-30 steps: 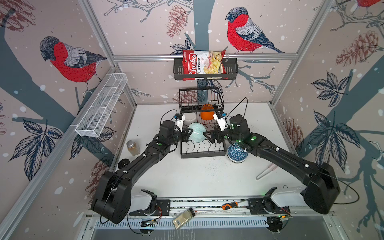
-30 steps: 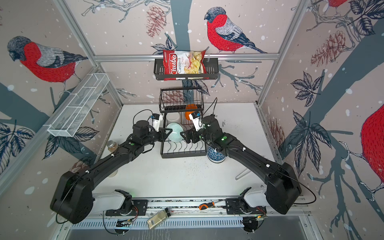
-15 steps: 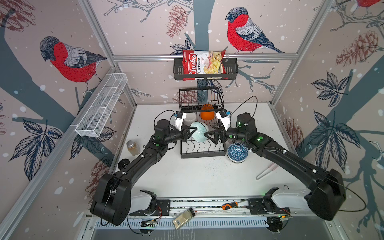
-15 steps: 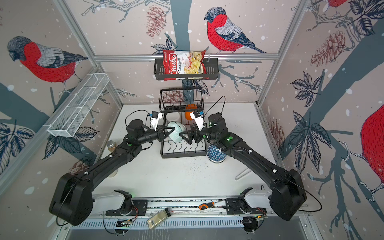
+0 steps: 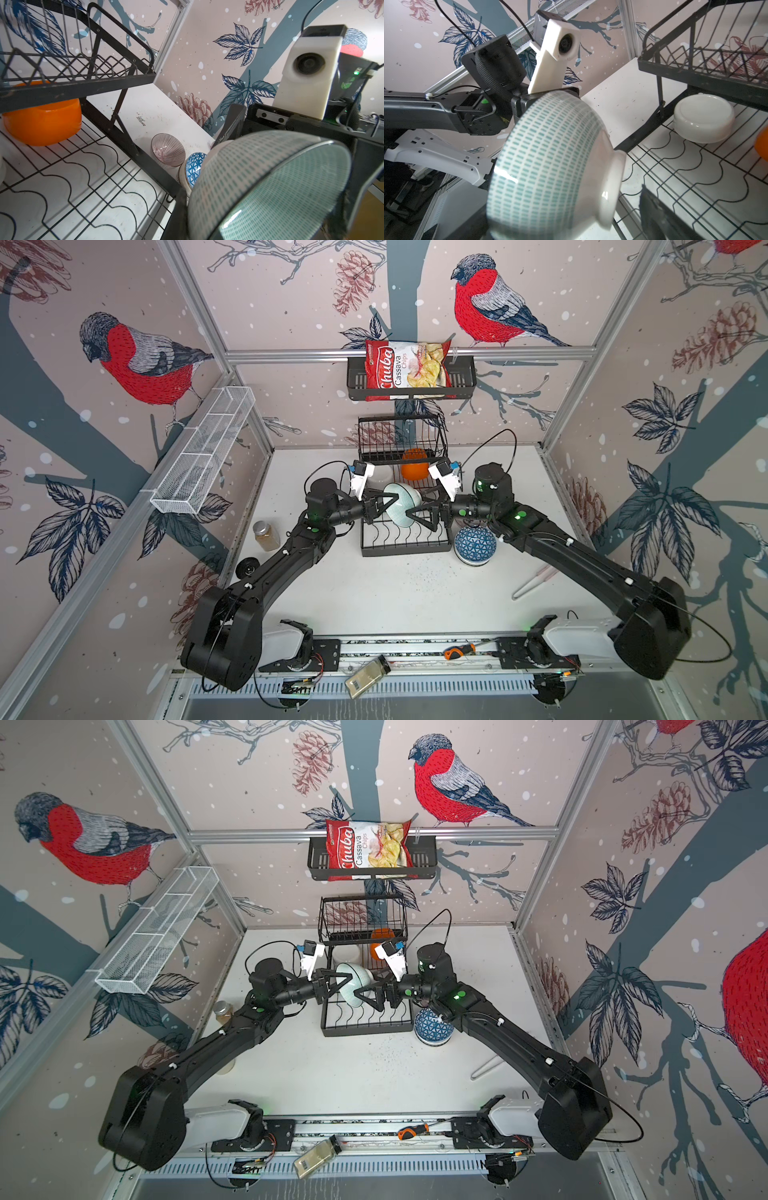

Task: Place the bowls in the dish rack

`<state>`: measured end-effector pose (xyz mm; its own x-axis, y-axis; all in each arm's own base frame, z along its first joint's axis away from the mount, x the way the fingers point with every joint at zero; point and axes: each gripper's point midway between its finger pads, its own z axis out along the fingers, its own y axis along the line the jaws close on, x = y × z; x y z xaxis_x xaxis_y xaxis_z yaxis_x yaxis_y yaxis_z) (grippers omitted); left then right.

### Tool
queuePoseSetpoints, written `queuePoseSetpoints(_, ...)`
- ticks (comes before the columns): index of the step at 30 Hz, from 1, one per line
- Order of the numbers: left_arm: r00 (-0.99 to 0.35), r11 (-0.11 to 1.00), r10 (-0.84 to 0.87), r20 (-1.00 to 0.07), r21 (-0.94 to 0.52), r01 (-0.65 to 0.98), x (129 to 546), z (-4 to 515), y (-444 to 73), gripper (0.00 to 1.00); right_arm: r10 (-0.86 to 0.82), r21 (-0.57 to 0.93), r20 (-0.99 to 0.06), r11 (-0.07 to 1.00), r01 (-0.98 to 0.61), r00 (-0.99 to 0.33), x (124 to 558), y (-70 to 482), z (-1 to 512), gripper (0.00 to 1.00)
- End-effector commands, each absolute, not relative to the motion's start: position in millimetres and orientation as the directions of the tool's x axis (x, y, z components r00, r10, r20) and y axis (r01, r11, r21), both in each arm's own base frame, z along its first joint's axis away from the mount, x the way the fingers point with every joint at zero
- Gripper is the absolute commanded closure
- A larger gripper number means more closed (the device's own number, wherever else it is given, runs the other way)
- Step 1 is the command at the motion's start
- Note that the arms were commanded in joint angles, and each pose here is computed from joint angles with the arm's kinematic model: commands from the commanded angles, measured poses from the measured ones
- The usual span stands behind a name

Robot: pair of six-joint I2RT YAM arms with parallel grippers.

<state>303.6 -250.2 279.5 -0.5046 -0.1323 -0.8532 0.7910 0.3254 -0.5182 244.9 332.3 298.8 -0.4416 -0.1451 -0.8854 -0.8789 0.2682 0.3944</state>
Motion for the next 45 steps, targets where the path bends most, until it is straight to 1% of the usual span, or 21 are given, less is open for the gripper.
queuePoseSetpoints(1, -0.430, 0.251, -0.152, -0.890, -0.456, 0.854, 295, 303, -253, 1.00, -0.130, 0.386, -0.896, 0.242, -0.890, -0.424, 244, 334, 307, 0.07)
queuePoseSetpoints(12, -0.433, 0.264, -0.155, -0.888, -0.460, 0.848, 298, 300, -253, 1.00, -0.124, 0.402, -0.892, 0.221, -0.889, -0.434, 242, 337, 310, 0.18)
queuePoseSetpoints(16, -0.433, 0.269, -0.157, -0.887, -0.461, 0.846, 299, 300, -253, 1.00, -0.127, 0.407, -0.889, 0.219, -0.887, -0.439, 242, 339, 308, 0.24)
queuePoseSetpoints(18, -0.433, 0.273, -0.157, -0.887, -0.461, 0.845, 301, 299, -253, 1.00, -0.128, 0.408, -0.889, 0.218, -0.887, -0.441, 242, 339, 308, 0.30)
queuePoseSetpoints(19, -0.435, 0.274, -0.158, -0.887, -0.462, 0.843, 301, 298, -253, 1.00, -0.129, 0.409, -0.888, 0.218, -0.886, -0.442, 243, 340, 307, 0.31)
queuePoseSetpoints(21, -0.440, 0.275, -0.157, -0.884, -0.467, 0.840, 302, 296, -253, 1.00, -0.129, 0.409, -0.888, 0.218, -0.886, -0.441, 243, 340, 307, 0.37)
queuePoseSetpoints(24, -0.440, 0.279, -0.159, -0.884, -0.468, 0.839, 304, 296, -254, 1.00, -0.128, 0.408, -0.888, 0.224, -0.885, -0.442, 244, 340, 307, 0.43)
queuePoseSetpoints(27, -0.443, 0.283, -0.159, -0.882, -0.471, 0.835, 306, 294, -254, 1.00, -0.126, 0.406, -0.889, 0.232, -0.884, -0.441, 245, 339, 307, 0.44)
queuePoseSetpoints(33, -0.451, 0.312, -0.155, -0.879, -0.477, 0.822, 310, 289, -252, 0.81, -0.116, 0.403, -0.885, 0.297, -0.866, -0.451, 256, 336, 301, 0.48)
queuePoseSetpoints(35, -0.453, 0.325, -0.154, -0.878, -0.478, 0.816, 311, 287, -251, 0.71, -0.113, 0.402, -0.883, 0.316, -0.860, -0.455, 260, 336, 299, 0.49)
queuePoseSetpoints(38, -0.456, 0.338, -0.152, -0.877, -0.480, 0.810, 313, 284, -251, 0.63, -0.112, 0.403, -0.880, 0.341, -0.850, -0.462, 265, 335, 294, 0.50)
queuePoseSetpoints(42, -0.462, 0.362, -0.149, -0.874, -0.483, 0.797, 316, 278, -249, 0.47, -0.102, 0.406, -0.876, 0.372, -0.834, -0.472, 273, 333, 289, 0.50)
queuePoseSetpoints(45, -0.466, 0.399, -0.143, -0.873, -0.482, 0.780, 320, 271, -246, 0.40, -0.096, 0.408, -0.873, 0.397, -0.822, -0.479, 280, 331, 285, 0.50)
